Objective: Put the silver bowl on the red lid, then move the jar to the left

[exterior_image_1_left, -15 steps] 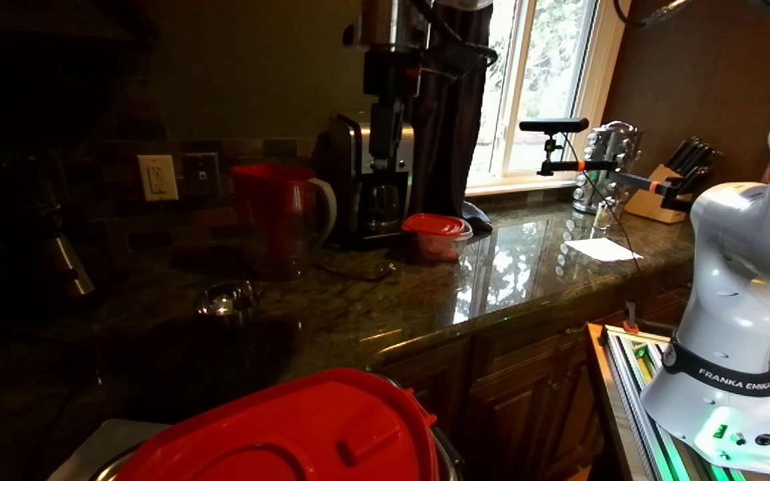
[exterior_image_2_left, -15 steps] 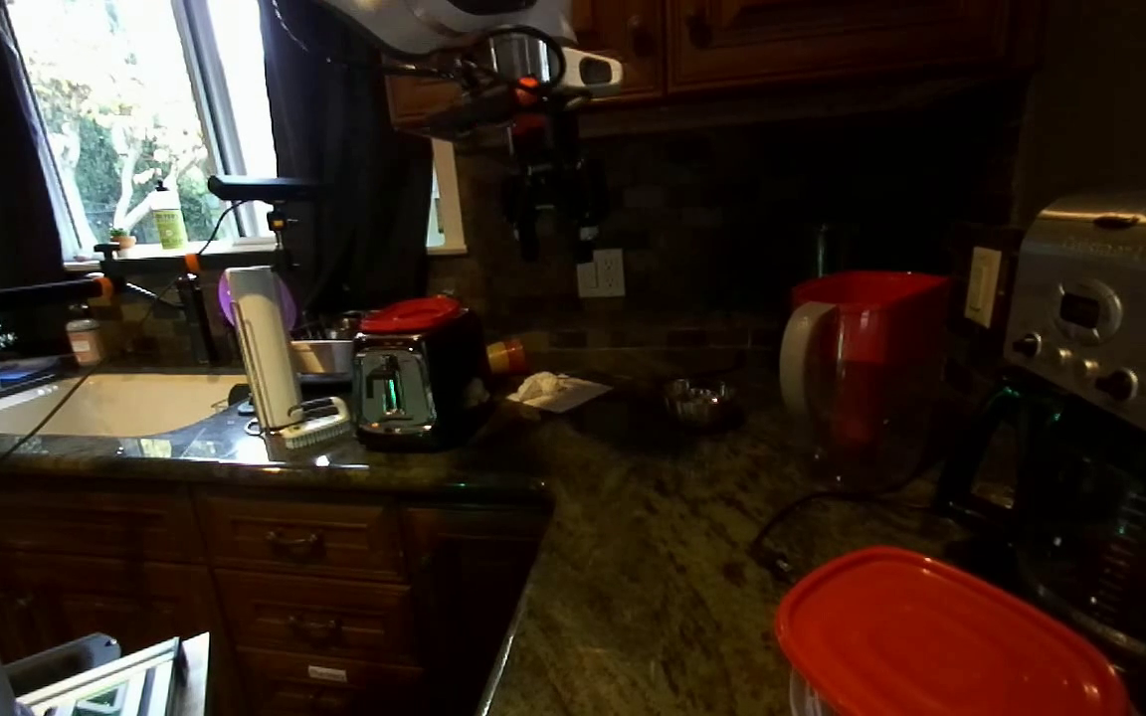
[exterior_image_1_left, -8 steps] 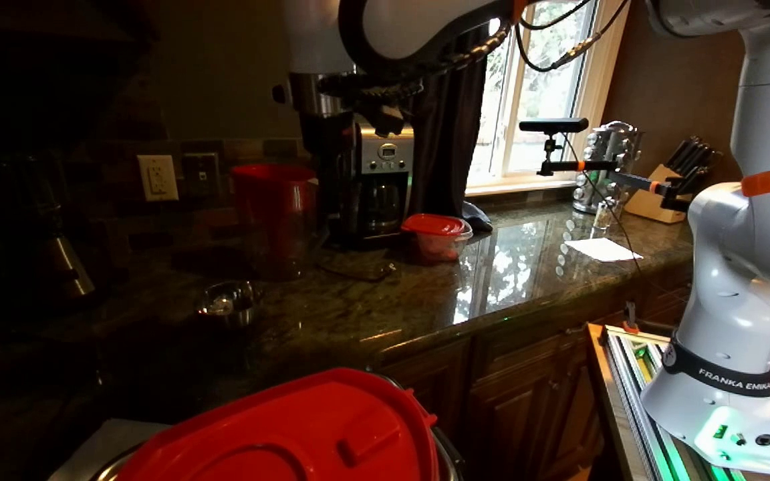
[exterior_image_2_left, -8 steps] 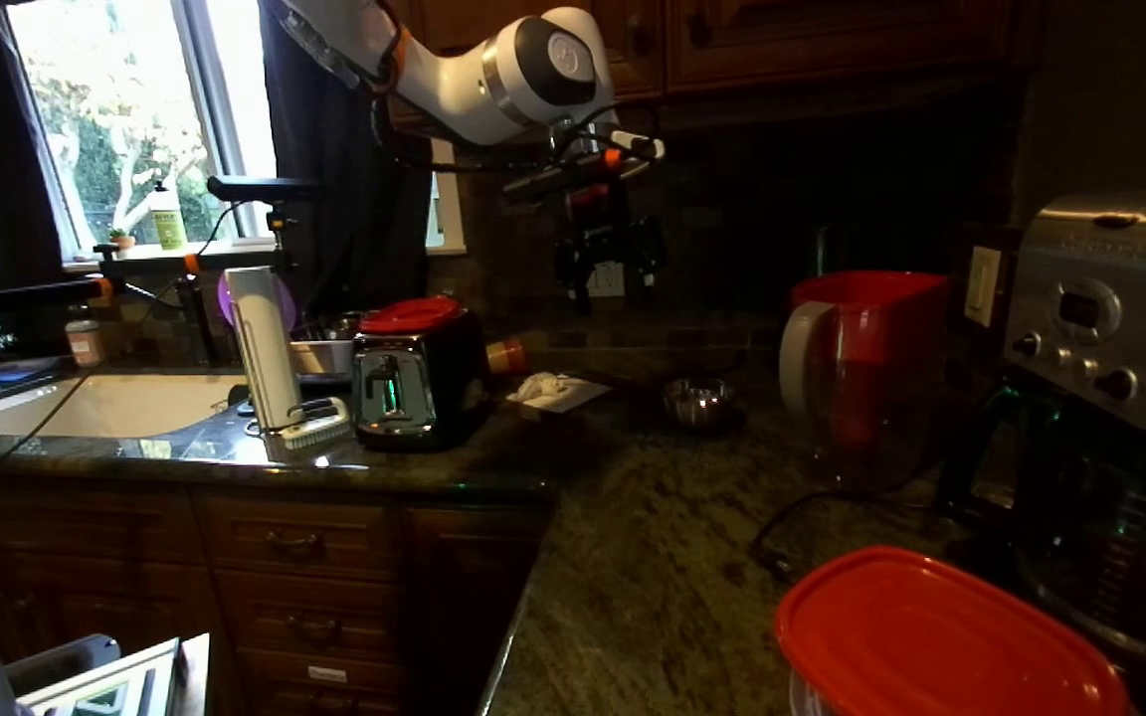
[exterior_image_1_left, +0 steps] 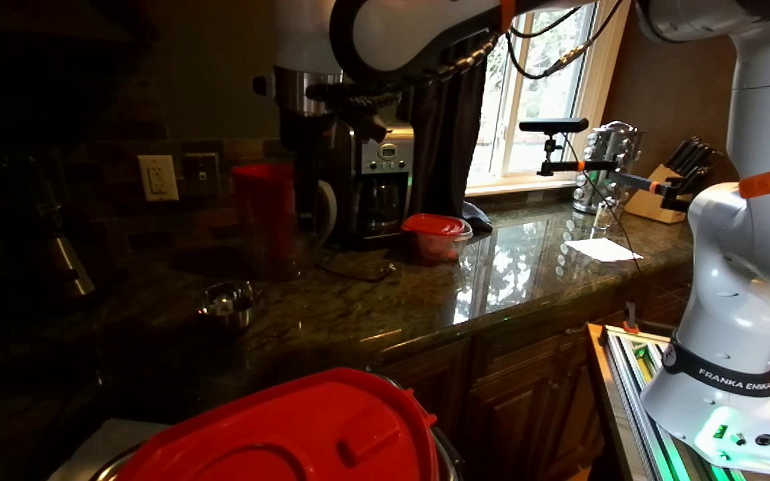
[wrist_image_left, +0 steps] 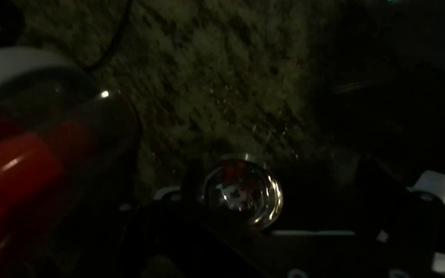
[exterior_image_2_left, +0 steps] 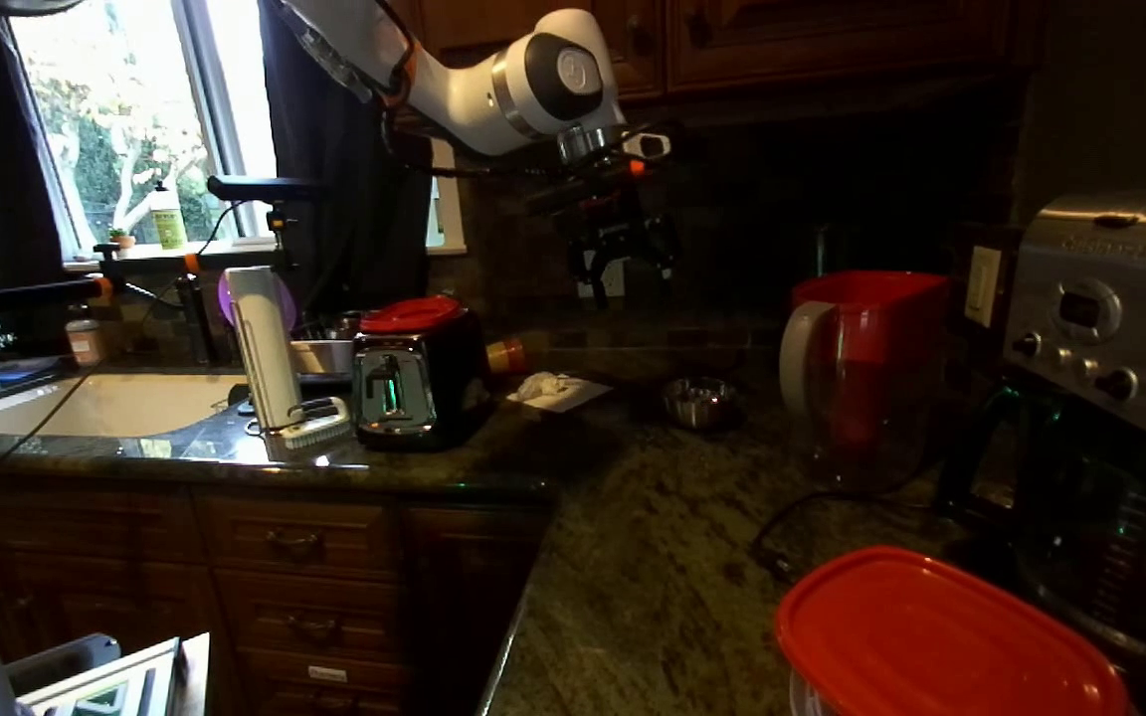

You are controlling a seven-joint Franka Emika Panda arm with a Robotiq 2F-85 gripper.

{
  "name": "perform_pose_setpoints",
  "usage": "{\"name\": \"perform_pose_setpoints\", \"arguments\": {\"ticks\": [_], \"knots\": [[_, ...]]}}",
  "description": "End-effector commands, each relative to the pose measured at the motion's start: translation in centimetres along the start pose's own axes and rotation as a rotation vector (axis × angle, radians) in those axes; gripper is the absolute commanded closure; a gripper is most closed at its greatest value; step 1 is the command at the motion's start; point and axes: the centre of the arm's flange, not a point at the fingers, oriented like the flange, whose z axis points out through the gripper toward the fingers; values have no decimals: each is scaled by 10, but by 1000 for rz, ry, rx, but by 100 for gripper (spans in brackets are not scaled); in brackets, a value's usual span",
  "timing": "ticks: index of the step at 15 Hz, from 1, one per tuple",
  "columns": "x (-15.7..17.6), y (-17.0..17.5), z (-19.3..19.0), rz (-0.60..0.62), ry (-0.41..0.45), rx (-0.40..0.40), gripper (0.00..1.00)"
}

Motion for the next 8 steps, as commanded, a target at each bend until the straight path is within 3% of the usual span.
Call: {"name": "perform_pose_setpoints", "arguments": {"ticks": [1,5,8], "knots": [[30,1,49,-140,123,64,0],[60,-15,110,-304,96,184,0],[81,-15,149,-426,90,197,0]]}}
